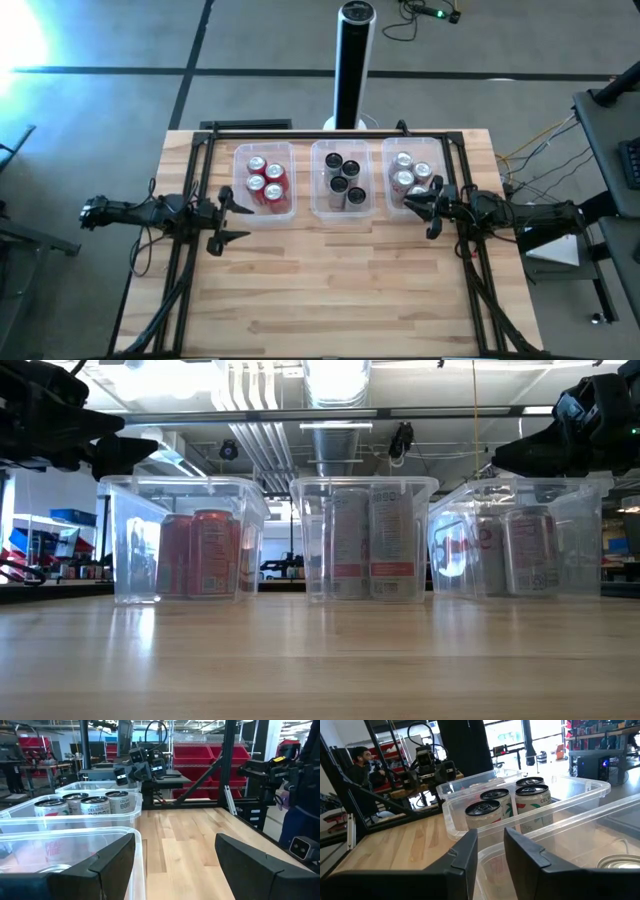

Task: Sort soda cans
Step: Return to Home Position

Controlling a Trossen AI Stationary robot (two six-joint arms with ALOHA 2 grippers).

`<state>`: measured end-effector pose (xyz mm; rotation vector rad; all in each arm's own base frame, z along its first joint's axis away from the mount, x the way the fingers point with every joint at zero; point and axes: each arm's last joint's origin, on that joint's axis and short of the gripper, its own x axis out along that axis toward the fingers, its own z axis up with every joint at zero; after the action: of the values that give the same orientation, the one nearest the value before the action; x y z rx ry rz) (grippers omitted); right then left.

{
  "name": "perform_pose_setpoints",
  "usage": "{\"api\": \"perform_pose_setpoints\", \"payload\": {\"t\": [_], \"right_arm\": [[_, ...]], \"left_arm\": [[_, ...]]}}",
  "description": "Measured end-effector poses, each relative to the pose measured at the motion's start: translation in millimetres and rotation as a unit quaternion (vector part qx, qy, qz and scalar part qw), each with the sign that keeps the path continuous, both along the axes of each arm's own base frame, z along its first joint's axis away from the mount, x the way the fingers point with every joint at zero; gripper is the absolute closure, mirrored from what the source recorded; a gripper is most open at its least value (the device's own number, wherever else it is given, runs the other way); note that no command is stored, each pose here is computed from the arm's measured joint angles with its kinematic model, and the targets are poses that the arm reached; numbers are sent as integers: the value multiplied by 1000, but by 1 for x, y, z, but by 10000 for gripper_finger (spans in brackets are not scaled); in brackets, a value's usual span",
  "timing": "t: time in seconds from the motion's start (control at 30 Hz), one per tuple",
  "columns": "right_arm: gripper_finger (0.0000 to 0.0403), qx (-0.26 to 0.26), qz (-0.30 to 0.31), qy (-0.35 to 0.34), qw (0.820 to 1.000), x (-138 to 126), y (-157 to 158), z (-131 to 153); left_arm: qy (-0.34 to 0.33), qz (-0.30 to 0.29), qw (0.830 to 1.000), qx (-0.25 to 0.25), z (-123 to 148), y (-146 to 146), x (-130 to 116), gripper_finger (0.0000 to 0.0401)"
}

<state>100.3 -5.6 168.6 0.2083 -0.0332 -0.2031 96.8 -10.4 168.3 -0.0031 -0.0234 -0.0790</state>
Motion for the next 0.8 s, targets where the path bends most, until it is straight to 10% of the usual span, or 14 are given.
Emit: {"api": "perform_pose_setpoints", "payload": {"t": [0.8], "right_arm": [[344, 0, 0, 0, 1000, 0, 0, 0]], "left_arm": [[-36, 2, 999, -4, 22, 1, -4, 141]]}}
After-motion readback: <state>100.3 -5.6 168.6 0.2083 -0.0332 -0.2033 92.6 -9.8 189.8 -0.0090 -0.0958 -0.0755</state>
